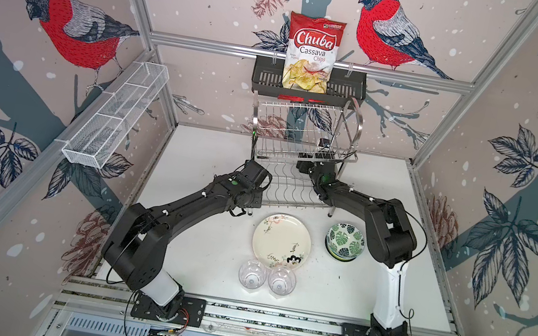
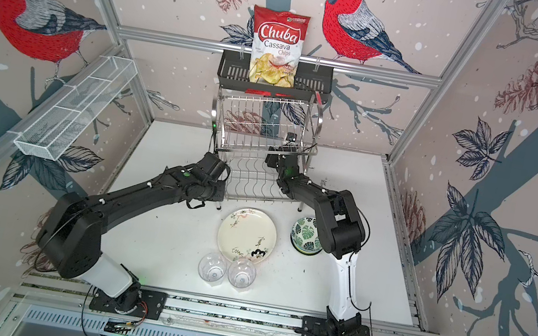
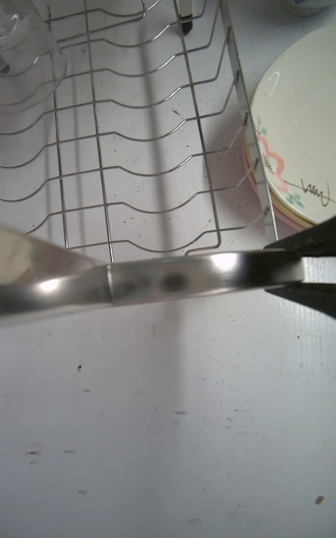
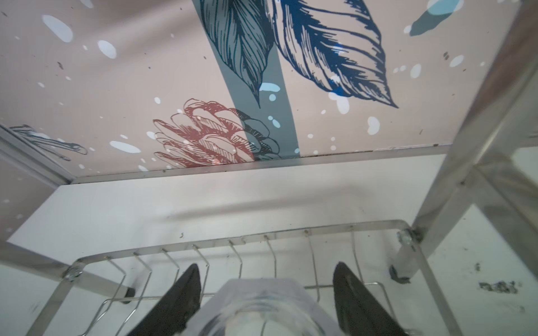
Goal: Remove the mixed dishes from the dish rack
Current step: 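Pull the clear glass out of the rack slot with the right gripper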
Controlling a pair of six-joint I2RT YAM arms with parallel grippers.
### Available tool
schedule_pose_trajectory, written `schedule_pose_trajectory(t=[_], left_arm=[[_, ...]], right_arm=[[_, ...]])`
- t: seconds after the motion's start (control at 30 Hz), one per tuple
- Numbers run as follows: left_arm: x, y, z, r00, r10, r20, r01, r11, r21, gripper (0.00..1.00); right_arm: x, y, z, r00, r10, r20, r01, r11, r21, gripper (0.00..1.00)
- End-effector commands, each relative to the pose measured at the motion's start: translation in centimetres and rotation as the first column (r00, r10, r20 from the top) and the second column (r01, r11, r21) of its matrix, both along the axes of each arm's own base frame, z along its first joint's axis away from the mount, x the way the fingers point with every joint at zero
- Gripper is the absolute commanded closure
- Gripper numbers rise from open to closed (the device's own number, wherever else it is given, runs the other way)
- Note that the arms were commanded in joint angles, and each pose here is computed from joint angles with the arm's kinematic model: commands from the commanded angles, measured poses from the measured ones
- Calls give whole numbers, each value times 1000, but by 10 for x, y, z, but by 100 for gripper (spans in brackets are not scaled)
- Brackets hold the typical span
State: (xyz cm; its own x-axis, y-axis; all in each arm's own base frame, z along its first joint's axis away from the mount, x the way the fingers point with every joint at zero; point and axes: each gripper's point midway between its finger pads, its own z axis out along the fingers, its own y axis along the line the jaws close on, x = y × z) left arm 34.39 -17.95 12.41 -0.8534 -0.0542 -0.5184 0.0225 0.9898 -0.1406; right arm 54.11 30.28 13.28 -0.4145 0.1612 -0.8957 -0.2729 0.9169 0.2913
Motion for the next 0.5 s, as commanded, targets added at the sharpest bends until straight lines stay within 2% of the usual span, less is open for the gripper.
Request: schedule_pose_trajectory(t=[0.0, 0.2, 0.47], left_arm=[[13, -21, 13, 997, -31, 65, 37, 995, -88, 100], [13, -21, 8, 998, -31, 56, 36, 996, -85, 100], [12, -19, 6, 998, -32, 55, 37, 996, -80, 100]], right_arm=[[-39, 22, -50, 953, 149, -262, -120, 985, 123, 78], [-48, 37, -45, 932, 230, -282, -154, 952, 265, 79], [-58, 50, -35, 909, 320, -269, -176, 877, 448, 80]])
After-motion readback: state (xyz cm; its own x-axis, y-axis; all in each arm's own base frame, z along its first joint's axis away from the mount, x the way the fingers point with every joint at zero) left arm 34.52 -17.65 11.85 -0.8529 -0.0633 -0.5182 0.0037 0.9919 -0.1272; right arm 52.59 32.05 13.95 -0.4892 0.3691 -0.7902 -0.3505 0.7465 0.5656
